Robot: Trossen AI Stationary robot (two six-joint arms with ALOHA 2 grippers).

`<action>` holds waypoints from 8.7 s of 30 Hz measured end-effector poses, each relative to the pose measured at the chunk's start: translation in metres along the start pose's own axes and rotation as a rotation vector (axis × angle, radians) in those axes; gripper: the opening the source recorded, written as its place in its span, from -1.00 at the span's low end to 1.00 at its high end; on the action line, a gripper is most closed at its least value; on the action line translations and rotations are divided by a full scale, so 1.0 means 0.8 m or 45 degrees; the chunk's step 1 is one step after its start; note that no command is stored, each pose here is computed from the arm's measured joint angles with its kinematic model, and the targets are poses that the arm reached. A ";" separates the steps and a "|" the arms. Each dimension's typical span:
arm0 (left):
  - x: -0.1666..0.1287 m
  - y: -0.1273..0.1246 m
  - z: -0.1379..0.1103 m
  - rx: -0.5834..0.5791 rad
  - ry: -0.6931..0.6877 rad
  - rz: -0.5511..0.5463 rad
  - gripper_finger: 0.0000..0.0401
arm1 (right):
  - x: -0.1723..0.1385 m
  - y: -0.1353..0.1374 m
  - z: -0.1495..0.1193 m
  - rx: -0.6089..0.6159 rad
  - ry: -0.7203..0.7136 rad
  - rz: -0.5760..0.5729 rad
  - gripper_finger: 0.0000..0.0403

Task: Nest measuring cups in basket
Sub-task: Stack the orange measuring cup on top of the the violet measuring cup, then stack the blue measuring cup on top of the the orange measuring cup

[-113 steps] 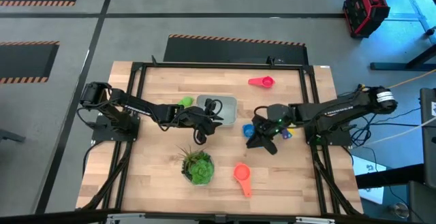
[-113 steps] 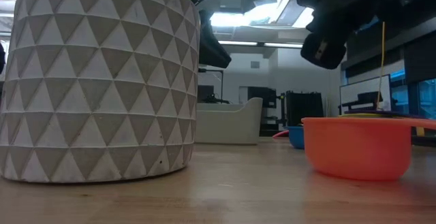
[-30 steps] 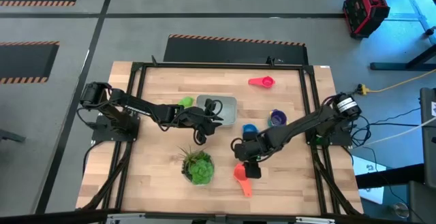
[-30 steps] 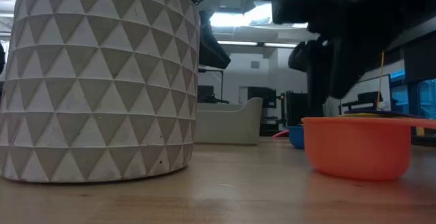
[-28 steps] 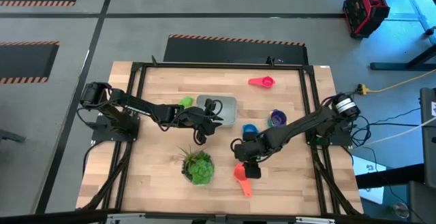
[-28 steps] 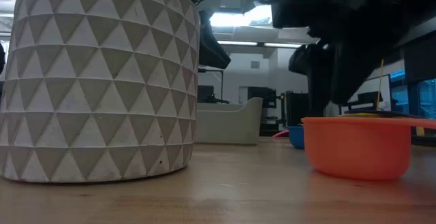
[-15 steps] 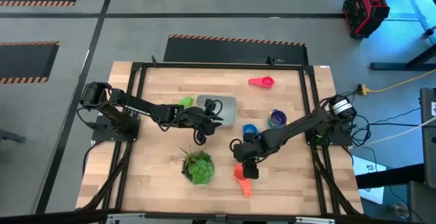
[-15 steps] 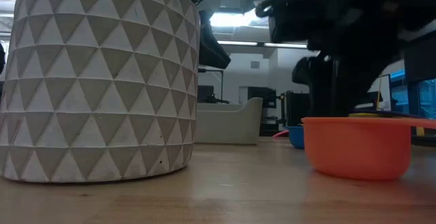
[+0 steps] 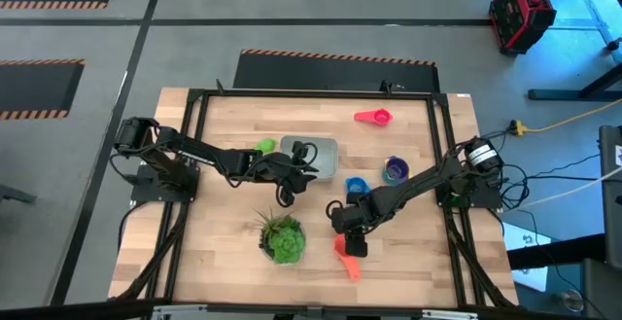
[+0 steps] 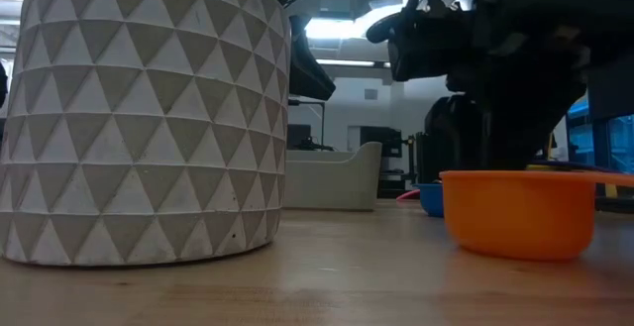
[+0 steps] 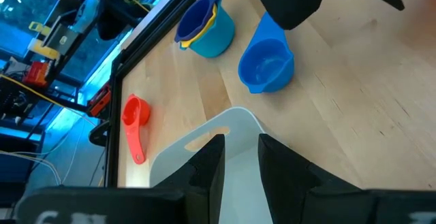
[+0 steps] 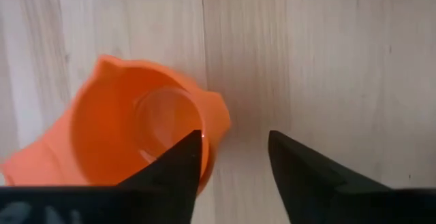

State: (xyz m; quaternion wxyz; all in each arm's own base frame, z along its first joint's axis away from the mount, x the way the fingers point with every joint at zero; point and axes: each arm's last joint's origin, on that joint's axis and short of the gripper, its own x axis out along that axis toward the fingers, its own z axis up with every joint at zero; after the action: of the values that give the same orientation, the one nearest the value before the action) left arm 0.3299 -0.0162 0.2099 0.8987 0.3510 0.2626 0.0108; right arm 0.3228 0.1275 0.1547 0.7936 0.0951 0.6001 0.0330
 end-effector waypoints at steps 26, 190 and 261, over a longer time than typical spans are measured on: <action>0.000 0.000 0.000 0.006 0.000 0.000 -0.59 | -0.043 0.003 0.000 -0.160 0.158 0.004 -0.95; -0.173 0.033 -0.066 -0.684 -0.228 0.211 -0.59 | -0.125 -0.219 0.032 -0.213 -0.067 0.092 -0.40; -0.173 0.030 -0.065 -0.673 -0.268 0.116 -0.59 | -0.061 -0.217 0.018 -0.189 0.347 0.020 -0.95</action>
State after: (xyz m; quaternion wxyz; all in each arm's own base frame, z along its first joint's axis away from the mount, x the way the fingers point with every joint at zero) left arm 0.1899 0.0062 0.2573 0.9799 0.1153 0.1401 0.0827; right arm 0.3126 -0.0523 0.1712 0.7095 0.0358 0.6972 0.0961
